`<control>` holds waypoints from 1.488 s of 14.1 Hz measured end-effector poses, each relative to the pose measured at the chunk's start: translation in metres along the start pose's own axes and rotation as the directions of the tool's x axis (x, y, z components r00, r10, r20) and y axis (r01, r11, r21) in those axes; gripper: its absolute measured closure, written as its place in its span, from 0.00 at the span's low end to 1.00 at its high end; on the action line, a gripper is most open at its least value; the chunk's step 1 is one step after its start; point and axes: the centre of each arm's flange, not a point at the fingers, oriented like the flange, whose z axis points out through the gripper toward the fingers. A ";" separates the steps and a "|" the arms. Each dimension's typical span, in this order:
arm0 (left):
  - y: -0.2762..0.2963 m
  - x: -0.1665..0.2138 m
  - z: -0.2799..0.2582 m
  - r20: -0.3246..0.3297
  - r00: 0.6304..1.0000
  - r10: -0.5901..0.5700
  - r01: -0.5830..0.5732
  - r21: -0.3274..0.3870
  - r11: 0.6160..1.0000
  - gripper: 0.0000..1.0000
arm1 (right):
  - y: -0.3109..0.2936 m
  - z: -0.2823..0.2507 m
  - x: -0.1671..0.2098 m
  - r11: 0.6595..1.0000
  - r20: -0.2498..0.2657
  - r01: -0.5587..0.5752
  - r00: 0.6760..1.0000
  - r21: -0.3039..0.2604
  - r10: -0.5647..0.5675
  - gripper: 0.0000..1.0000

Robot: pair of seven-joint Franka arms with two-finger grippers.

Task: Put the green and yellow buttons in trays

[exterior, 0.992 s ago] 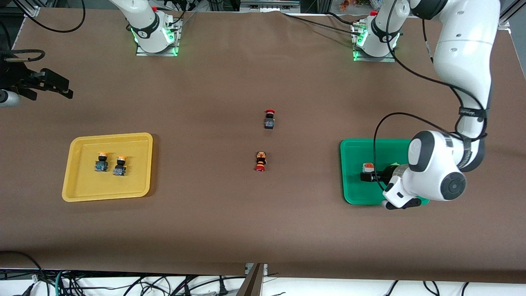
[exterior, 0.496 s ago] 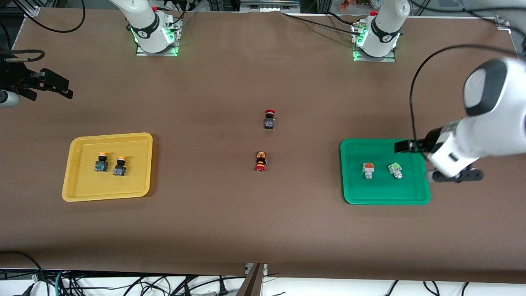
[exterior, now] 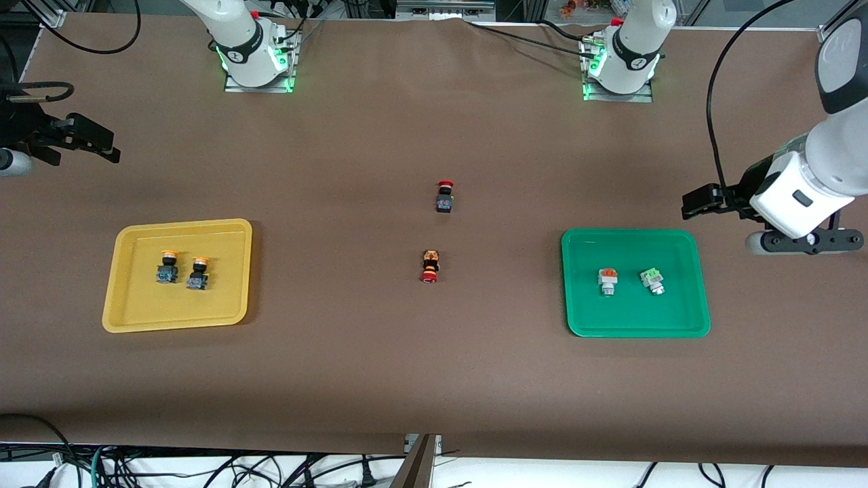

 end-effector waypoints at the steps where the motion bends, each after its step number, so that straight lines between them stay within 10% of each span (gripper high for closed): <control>1: -0.001 -0.004 -0.004 0.001 1.000 0.010 -0.010 0.001 1.000 0.00 | 0.000 0.000 0.000 1.000 0.000 0.000 1.000 0.000 0.000 0.00; 21: -0.065 -0.041 -0.025 -0.173 0.985 0.016 -0.014 0.011 1.000 0.00 | 0.000 0.000 0.000 1.000 0.000 0.001 1.000 0.000 -0.001 0.00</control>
